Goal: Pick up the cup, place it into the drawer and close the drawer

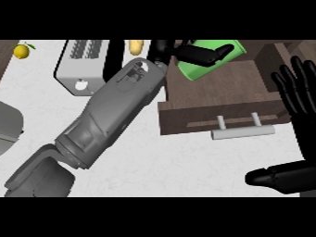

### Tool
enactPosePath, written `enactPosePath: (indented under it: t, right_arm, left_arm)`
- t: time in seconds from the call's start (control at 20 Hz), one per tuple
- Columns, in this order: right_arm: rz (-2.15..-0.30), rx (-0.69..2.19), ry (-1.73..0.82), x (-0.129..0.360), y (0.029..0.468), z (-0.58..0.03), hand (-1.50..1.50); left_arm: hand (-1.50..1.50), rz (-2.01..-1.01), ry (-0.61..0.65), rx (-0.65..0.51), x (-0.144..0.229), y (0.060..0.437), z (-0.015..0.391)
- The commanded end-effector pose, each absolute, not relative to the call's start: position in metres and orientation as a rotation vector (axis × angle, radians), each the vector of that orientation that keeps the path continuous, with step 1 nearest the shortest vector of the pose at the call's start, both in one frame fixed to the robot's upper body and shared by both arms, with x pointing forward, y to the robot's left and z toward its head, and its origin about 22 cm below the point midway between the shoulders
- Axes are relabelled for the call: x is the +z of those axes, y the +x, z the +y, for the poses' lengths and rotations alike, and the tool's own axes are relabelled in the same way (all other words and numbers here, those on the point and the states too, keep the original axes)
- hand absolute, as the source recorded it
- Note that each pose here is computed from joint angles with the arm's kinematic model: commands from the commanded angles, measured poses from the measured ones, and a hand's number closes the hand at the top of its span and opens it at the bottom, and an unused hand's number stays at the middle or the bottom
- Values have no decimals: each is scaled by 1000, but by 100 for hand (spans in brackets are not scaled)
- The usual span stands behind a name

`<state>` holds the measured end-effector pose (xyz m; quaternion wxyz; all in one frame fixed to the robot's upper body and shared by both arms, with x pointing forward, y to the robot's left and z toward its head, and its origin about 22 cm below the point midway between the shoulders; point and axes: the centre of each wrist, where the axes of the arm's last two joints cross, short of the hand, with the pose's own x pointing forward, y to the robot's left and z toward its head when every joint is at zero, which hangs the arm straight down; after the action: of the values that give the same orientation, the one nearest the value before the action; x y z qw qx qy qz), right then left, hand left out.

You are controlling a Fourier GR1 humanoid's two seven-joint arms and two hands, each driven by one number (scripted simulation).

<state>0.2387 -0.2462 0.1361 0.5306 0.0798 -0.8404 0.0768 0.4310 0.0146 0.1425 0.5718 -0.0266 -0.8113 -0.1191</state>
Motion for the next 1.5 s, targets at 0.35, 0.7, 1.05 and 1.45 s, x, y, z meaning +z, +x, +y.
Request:
enactPosePath:
  t: [0.35, 0.7, 1.05, 1.45]
  right_arm:
    - [-2026, 186, 242, 149, 245, -245, -150]
    - [-2015, 148, 320, 138, 239, -242, -150]
    - [-2009, 156, 328, 151, 233, -253, -150]
    - [-1965, 462, 197, 150, 204, -275, 150]
  left_arm:
    - [-150, -1872, 21, -335, 132, 429, 13]
    - [-150, -1936, -169, -240, 140, 425, 7]
    - [-150, -1959, -338, -126, 151, 420, 4]
    - [-150, -1951, -304, 22, 150, 421, 53]
